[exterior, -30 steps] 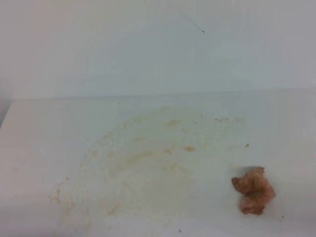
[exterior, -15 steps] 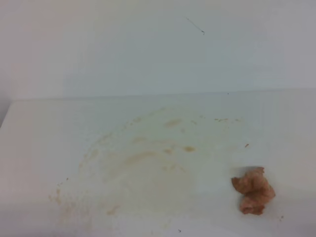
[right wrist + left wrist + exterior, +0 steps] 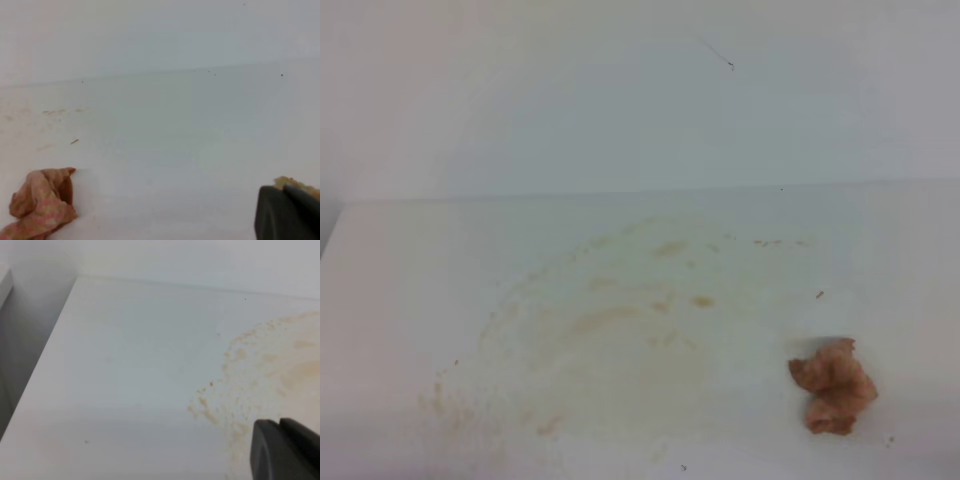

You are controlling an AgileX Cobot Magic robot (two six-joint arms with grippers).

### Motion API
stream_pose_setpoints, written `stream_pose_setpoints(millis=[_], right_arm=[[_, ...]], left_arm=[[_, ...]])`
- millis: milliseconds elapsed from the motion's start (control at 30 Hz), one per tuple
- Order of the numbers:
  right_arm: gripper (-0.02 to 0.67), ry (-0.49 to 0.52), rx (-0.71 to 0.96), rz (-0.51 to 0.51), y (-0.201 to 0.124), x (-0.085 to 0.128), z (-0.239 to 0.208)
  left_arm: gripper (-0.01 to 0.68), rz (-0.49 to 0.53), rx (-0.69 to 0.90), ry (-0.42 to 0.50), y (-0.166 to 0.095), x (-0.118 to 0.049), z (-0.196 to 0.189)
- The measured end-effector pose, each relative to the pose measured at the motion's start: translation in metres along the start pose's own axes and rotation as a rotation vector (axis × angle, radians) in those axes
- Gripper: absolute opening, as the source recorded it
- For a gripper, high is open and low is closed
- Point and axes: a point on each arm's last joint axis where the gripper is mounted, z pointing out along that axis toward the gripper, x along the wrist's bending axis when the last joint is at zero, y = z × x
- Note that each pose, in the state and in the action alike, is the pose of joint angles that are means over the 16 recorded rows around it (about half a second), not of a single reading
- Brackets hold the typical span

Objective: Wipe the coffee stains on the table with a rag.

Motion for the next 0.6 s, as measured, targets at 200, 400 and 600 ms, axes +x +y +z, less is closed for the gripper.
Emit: stream_pose_setpoints(millis=[200, 400, 600], right_arm=[[0.000, 0.000, 0.001, -0.001, -0.0006, 0.0000, 0.0002], [0.000, 0.000, 0.003, -0.002, -0.0012, 0.0000, 0.0003], [0.000, 0.000, 0.003, -0.002, -0.0013, 0.0000, 0.0003]], left_arm=[[-0.002, 0.000, 0.000, 0.000, -0.0006, 0.0001, 0.0001], [-0.002, 0.000, -0.003, 0.000, -0.0003, 0.0001, 0.0001], [-0.002, 0.000, -0.005, 0.000, -0.0002, 0.0001, 0.0001]])
